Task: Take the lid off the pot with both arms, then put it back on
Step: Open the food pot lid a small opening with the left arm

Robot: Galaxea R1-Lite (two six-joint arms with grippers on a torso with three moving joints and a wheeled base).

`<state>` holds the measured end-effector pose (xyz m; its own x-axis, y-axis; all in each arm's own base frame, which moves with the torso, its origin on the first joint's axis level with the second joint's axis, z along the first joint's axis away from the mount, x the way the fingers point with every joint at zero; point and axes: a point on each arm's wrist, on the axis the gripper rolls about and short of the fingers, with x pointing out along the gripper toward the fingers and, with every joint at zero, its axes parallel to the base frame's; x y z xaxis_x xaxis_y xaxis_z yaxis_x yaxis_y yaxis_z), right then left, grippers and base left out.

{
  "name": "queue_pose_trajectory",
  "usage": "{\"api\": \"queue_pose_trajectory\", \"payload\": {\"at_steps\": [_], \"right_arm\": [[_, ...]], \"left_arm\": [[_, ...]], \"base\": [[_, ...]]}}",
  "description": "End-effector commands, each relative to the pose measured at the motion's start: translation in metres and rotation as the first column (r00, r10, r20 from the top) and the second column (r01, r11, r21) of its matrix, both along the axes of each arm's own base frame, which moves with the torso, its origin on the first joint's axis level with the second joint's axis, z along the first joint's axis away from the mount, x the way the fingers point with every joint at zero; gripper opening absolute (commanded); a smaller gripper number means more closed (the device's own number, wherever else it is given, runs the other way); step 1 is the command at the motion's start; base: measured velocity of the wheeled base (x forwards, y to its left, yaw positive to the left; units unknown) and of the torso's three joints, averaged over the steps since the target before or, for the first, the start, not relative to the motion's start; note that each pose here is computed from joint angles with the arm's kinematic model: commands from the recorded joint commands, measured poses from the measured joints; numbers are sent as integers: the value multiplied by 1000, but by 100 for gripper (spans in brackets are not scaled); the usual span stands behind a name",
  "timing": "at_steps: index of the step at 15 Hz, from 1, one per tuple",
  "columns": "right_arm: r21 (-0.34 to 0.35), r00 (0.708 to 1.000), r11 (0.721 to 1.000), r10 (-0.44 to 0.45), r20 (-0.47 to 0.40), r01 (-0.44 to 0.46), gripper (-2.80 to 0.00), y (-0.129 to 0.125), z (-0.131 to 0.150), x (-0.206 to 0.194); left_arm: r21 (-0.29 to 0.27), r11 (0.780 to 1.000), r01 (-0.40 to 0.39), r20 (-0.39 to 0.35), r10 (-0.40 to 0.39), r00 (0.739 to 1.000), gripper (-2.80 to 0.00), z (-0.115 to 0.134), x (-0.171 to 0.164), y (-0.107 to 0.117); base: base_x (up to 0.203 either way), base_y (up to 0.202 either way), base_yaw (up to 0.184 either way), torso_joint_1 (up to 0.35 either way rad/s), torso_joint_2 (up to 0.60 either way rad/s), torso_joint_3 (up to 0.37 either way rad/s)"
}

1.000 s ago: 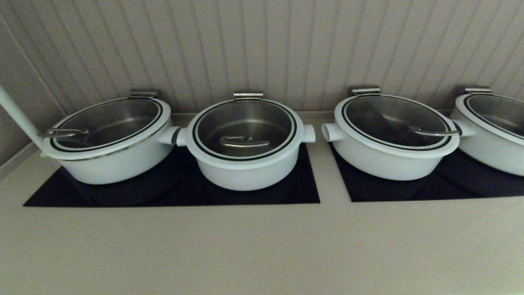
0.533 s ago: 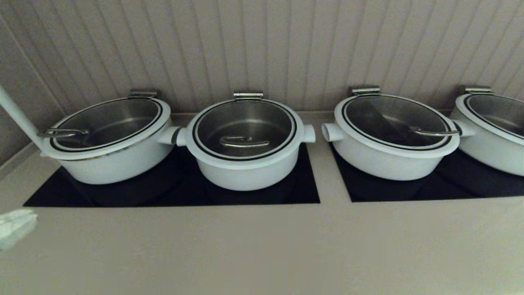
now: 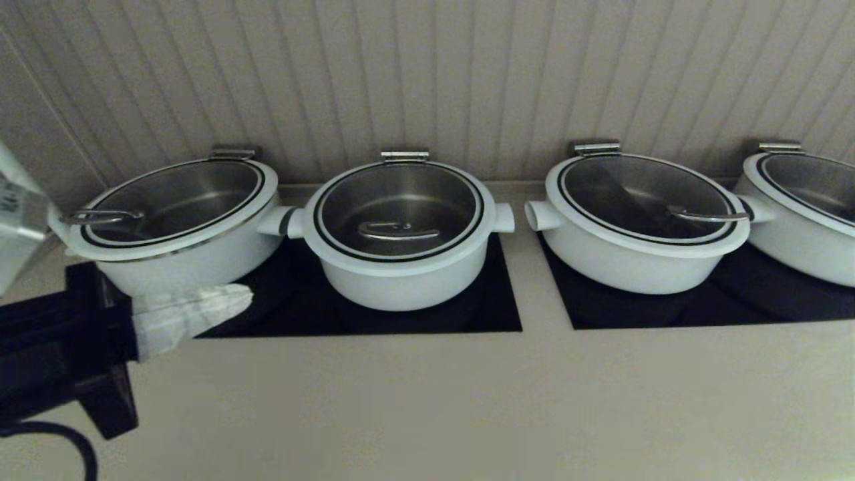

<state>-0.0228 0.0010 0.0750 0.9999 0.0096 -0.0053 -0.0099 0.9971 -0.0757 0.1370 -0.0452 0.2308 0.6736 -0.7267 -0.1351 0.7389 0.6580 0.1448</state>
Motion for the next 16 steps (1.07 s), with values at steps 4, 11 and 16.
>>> {"api": "queue_pose_trajectory", "payload": {"at_steps": [4,11,16], "right_arm": [[1,1000,1000,-7,1,7,-280,0,0,0],[-1,1000,1000,-4,1,4,-280,0,0,0],[2,1000,1000,-4,1,4,-280,0,0,0]], "left_arm": [[34,997,65,-135,-60,989,-280,-31,49,-24],[49,998,27,-132,-21,991,-280,-50,80,-36],[57,998,7,-136,1,991,-280,-51,83,-36]], "base": [[0,0,0,0,0,0],[0,0,0,0,0,0],[0,0,0,0,0,0]]}}
